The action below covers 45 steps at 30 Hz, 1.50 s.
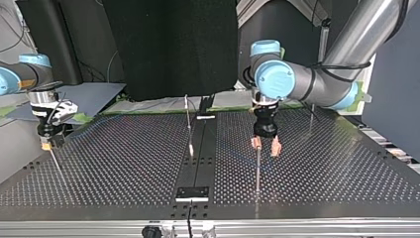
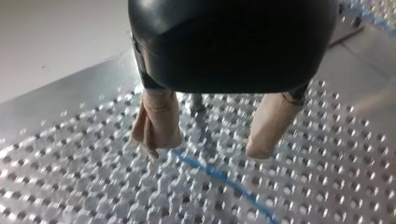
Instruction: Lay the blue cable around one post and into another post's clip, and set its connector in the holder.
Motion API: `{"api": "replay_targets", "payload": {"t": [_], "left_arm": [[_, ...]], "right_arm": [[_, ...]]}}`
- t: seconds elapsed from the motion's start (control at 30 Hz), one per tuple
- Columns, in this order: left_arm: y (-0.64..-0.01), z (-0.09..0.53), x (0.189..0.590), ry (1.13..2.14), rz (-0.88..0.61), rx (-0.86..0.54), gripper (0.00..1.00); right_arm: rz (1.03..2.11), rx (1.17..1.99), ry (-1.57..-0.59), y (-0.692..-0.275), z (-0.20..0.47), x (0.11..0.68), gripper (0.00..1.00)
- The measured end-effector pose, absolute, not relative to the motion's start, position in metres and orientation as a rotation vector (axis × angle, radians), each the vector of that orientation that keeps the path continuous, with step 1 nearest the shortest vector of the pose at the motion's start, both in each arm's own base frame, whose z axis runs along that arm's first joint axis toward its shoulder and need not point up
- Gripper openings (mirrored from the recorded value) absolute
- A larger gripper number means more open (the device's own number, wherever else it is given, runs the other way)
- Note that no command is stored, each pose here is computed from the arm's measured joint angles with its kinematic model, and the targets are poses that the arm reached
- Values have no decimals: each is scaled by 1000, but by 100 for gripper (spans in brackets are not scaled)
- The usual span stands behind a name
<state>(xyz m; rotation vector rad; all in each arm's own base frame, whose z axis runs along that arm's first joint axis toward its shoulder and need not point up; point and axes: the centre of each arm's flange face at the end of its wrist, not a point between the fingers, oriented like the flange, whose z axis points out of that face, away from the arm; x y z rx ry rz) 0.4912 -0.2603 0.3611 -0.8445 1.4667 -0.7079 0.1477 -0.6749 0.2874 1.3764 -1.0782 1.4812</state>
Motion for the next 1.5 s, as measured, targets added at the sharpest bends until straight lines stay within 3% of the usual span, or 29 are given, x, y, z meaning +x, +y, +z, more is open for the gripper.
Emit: {"api": "replay_targets", "payload": {"t": [0.53, 1.5], "left_arm": [[-276, 389, 459, 1490, -692, -789, 100], [-245, 426, 407, 1591, -251, -726, 100]], "right_arm": [[1481, 1377, -1079, -675, 287, 148, 100], [1480, 1377, -1080, -675, 287, 147, 100]]}}
